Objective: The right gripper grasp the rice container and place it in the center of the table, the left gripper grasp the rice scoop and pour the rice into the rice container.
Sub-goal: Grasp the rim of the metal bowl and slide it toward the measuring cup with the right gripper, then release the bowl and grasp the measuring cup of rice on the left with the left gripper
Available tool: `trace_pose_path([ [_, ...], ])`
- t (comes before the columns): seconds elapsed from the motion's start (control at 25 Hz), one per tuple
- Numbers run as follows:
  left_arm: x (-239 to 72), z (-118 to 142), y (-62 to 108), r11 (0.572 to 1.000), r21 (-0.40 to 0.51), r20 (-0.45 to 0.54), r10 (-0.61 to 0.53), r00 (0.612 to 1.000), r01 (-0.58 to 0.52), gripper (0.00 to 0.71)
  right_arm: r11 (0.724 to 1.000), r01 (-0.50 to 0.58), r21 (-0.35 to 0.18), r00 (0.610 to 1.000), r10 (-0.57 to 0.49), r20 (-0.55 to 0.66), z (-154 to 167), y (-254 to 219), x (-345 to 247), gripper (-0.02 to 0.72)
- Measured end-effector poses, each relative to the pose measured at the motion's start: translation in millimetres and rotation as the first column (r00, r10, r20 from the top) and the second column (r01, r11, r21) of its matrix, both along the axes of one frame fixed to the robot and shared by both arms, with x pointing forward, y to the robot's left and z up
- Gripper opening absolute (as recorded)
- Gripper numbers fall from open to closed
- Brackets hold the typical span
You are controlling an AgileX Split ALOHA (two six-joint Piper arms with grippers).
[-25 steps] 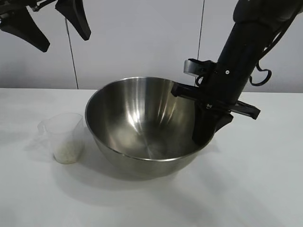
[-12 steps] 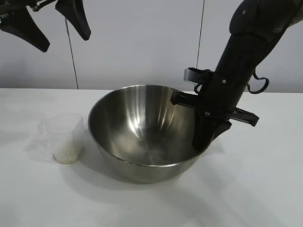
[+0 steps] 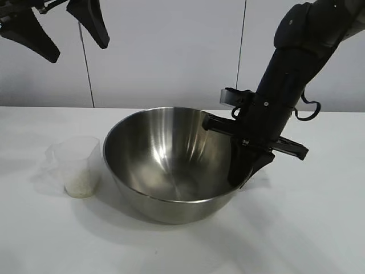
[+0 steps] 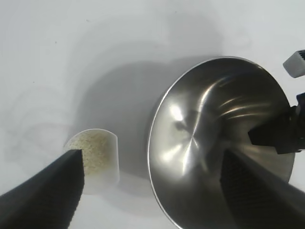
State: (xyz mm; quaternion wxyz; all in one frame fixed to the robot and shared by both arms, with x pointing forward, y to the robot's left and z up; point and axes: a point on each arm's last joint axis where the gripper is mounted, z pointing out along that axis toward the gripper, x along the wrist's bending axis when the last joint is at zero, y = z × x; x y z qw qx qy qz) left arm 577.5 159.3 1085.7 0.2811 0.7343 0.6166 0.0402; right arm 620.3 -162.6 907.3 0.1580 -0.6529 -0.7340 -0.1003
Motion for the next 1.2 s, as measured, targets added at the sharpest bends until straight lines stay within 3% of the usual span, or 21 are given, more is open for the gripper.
trace_pose_path([
  [0.16,0.0,0.0,0.0,1.000,0.000,0.000,0.000,1.000,0.000,0.571,1.000,0.011,0.016,1.000,-0.011,-0.002,1.1,1.6,0.5,0.071],
  [0.4,0.0,0.0,0.0,1.000,0.000,0.000,0.000,1.000,0.000,0.571,0.999,0.023,0.034,1.000,-0.023,0.001,3.3,3.2,1.5,0.436],
  [0.48,0.0,0.0,0.0,1.000,0.000,0.000,0.000,1.000,0.000,0.571,0.999,0.022,0.034,1.000,-0.022,0.001,4.3,3.1,1.2,0.488],
  [0.64,0.0,0.0,0.0,1.000,0.000,0.000,0.000,1.000,0.000,0.571,1.000,0.013,0.029,0.999,-0.014,0.038,18.8,0.1,0.7,0.515],
  [0.88,0.0,0.0,0.0,1.000,0.000,0.000,0.000,1.000,0.000,0.571,0.999,0.000,-0.040,0.996,0.003,0.093,55.7,-32.4,-2.5,0.516],
  [1.2,0.0,0.0,0.0,1.000,0.000,0.000,0.000,1.000,0.000,0.571,0.998,0.054,-0.026,0.985,-0.049,0.167,117.0,-67.4,-18.9,0.516],
])
